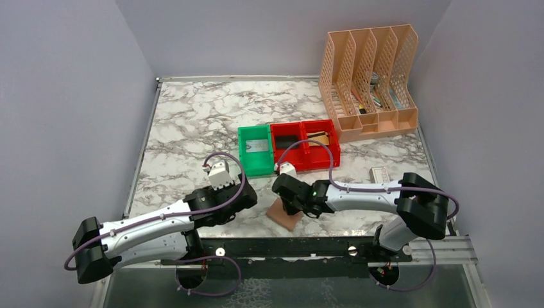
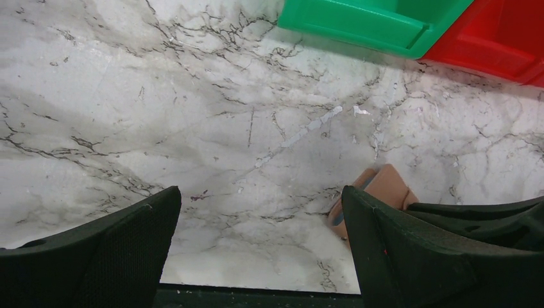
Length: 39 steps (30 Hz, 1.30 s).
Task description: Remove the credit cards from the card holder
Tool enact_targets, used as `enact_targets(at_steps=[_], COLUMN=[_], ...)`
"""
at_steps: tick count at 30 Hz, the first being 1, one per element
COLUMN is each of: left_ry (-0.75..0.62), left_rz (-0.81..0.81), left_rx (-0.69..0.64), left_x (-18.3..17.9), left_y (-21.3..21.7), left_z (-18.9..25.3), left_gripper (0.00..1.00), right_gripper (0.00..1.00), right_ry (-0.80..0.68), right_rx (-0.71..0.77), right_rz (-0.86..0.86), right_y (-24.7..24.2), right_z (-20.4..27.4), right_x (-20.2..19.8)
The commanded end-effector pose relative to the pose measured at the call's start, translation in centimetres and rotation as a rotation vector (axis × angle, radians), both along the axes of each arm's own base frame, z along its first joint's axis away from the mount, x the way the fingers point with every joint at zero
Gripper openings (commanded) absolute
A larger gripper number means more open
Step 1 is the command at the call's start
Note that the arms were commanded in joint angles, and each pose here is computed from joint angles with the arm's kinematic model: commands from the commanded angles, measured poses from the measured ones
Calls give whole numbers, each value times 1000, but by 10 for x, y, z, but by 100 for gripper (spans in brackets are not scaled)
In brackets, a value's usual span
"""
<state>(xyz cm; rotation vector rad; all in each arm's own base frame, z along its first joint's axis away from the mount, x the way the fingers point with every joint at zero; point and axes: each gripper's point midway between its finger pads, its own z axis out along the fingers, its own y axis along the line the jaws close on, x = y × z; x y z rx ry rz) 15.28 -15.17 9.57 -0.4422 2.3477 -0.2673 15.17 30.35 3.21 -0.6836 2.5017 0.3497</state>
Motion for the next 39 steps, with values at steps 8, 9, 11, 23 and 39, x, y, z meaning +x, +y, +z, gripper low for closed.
enact_targets(at_steps=[8,9,11,23,39], left_ry=[17,24,42,166,204], left_rz=[-91,-116,-161,-394,-278], left_rx=[72,70,59,-184,-419], left_x=[8,8,7,-15,-24], left_y=[-21,-27,-39,-120,-123], left_z=[4,2,-2,-30,-69], left_gripper=[99,99,99,92,61], right_gripper=[12,12,11,8,7], right_ry=[90,120,174,257,265], right_rx=[-94,-57,16,168,224], right_rz=[-378,-387,-400,-453,-413], right_y=[-55,-52,-46,-46,-37], right_z=[-31,-33,-35,-33,-28], right_x=[-4,-5,-7,-2,-1])
